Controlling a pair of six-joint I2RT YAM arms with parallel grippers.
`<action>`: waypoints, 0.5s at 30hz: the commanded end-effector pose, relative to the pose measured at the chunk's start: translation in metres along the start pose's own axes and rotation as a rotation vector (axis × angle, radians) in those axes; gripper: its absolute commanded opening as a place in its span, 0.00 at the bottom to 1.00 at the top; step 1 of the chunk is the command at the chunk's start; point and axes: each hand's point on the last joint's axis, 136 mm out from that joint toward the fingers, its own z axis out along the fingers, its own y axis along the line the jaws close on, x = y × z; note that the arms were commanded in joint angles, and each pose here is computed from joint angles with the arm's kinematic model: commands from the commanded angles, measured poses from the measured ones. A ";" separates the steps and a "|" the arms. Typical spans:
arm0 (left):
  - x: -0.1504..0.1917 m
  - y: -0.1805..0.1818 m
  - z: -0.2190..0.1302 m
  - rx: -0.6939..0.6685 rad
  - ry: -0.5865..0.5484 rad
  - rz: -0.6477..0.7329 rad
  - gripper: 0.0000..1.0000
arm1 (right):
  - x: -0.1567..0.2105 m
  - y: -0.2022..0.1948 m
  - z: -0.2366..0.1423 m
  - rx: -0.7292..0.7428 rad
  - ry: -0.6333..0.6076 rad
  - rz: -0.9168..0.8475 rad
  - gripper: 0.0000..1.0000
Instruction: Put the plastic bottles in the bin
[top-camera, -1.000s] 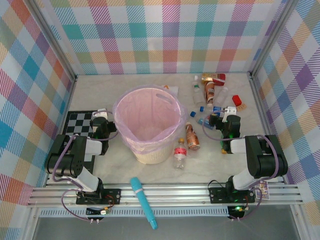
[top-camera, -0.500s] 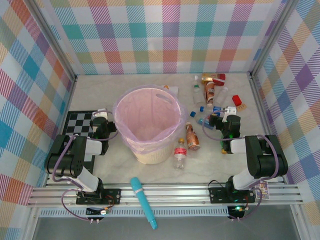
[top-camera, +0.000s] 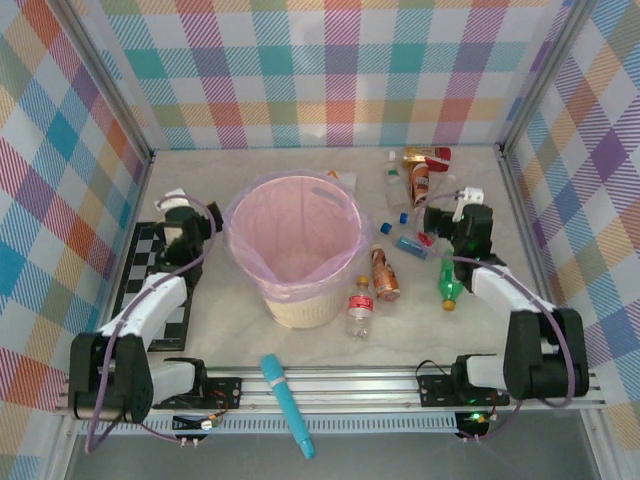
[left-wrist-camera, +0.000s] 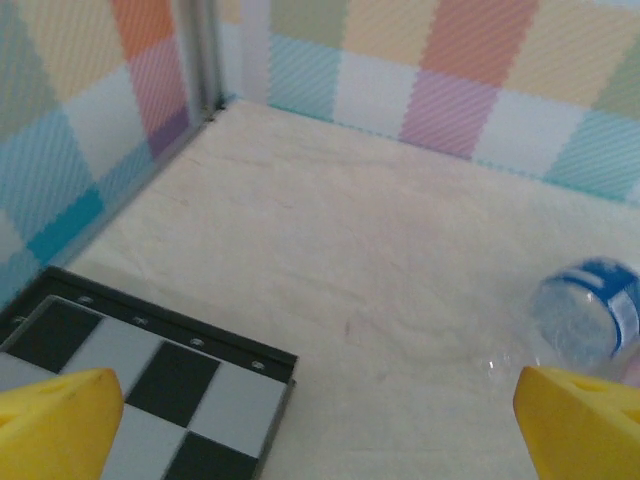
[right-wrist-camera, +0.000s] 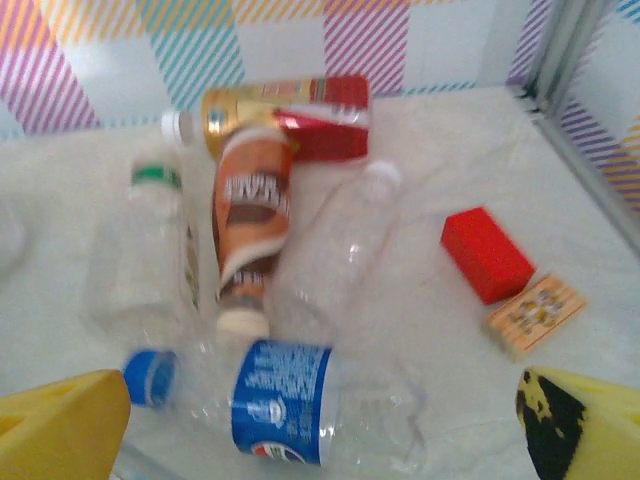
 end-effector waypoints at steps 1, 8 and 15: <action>-0.002 0.045 -0.023 -0.192 0.132 -0.098 1.00 | 0.020 -0.024 -0.030 0.158 0.264 0.111 0.99; -0.014 0.063 -0.051 -0.215 0.280 -0.156 0.98 | 0.048 -0.030 -0.090 0.220 0.691 0.104 0.99; -0.089 -0.033 -0.116 0.327 0.337 -0.295 0.90 | 0.093 -0.039 -0.103 0.203 0.905 0.038 0.99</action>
